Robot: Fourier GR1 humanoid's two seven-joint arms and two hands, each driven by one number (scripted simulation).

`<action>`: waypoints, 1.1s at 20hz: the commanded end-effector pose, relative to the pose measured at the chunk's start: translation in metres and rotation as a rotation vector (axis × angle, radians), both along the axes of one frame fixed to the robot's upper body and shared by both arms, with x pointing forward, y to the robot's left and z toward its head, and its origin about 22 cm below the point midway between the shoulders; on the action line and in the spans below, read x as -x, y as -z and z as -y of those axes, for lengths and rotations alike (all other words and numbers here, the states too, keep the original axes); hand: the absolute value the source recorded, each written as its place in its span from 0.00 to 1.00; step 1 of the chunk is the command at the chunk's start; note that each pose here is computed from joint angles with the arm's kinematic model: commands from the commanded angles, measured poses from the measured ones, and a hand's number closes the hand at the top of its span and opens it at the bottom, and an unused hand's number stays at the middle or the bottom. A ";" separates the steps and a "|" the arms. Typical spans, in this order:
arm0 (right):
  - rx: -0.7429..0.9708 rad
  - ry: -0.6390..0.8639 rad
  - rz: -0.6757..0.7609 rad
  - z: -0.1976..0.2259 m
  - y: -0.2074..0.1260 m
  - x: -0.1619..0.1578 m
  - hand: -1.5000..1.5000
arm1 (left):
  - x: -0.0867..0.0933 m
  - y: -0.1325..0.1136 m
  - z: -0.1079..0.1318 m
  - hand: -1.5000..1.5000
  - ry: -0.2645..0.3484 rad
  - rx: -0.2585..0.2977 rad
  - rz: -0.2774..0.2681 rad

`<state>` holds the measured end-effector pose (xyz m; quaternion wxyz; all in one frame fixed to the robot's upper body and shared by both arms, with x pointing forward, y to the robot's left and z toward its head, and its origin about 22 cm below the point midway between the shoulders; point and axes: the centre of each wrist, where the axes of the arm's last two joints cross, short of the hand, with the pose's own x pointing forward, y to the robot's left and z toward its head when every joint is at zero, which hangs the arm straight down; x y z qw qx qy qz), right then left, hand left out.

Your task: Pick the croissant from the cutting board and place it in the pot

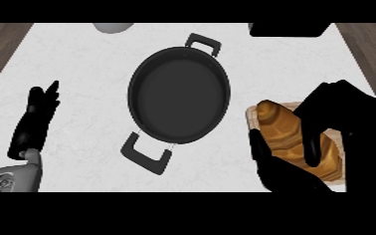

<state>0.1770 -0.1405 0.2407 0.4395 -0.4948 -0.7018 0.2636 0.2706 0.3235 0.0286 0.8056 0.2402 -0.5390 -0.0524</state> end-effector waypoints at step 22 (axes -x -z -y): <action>-0.200 -0.054 -0.532 -0.115 0.037 -0.142 0.00 | 0.004 0.004 0.009 0.50 0.023 -0.006 0.016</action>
